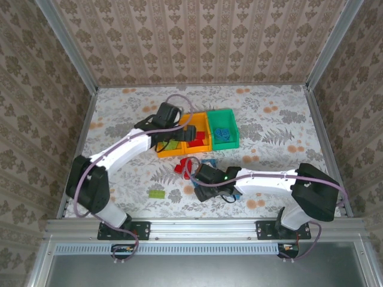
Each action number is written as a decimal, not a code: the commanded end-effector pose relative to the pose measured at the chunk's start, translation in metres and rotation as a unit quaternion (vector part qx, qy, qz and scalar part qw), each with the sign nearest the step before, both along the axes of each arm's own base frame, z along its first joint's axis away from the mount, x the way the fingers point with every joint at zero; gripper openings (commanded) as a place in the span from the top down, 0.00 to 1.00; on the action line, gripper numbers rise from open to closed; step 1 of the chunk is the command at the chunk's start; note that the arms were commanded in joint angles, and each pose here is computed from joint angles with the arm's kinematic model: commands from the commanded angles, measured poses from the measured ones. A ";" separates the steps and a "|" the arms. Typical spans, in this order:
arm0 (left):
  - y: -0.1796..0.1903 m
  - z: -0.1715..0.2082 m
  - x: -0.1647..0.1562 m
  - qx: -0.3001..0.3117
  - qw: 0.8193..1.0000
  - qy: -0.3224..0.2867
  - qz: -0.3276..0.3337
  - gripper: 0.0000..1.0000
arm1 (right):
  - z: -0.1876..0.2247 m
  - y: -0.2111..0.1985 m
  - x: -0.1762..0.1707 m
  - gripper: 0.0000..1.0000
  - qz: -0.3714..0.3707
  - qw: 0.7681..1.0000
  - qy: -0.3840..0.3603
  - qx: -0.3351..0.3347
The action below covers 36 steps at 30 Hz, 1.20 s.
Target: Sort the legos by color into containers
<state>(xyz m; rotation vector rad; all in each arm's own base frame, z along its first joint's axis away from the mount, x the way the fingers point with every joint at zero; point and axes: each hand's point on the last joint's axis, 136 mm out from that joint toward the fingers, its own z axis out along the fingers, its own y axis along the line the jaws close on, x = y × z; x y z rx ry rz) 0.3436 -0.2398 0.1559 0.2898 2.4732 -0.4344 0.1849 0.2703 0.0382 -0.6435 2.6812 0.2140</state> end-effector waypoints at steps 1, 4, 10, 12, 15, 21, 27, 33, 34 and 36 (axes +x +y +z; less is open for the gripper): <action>0.039 -0.002 -0.010 0.012 0.999 -0.001 0.049 0.00 | -0.002 0.001 0.002 0.22 0.001 1.000 -0.001 -0.017; 0.070 -0.012 -0.028 0.025 0.997 0.013 0.075 0.00 | -0.007 0.006 0.003 0.30 0.004 1.000 0.005 -0.018; 0.120 -0.034 -0.071 0.053 0.992 0.038 0.111 0.00 | -0.007 0.014 0.003 0.51 0.011 1.000 0.010 -0.010; 0.138 -0.036 -0.081 0.061 0.989 0.039 0.133 0.00 | 0.000 0.017 0.004 0.59 0.013 1.000 0.007 0.000; 0.150 -0.039 -0.099 0.067 0.986 0.044 0.146 0.00 | 0.020 0.016 0.006 0.65 0.015 1.000 -0.004 0.006; 0.160 -0.062 -0.137 0.048 0.980 0.085 0.175 0.00 | 0.080 0.012 0.038 0.65 0.001 0.997 -0.057 0.061; 0.144 -0.081 -0.163 0.038 0.981 0.101 0.158 0.00 | 0.101 -0.006 0.109 0.67 -0.070 0.991 -0.064 0.098; 0.135 -0.095 -0.179 0.058 0.981 0.110 0.146 0.00 | 0.095 0.008 0.177 0.66 -0.095 0.989 -0.047 0.104; 0.133 -0.098 -0.181 0.059 0.981 0.111 0.145 0.00 | 0.092 0.011 0.186 0.67 -0.102 0.988 -0.038 0.105; 0.129 -0.102 -0.184 0.058 0.982 0.112 0.138 0.00 | 0.086 0.014 0.200 0.67 -0.110 0.988 -0.030 0.104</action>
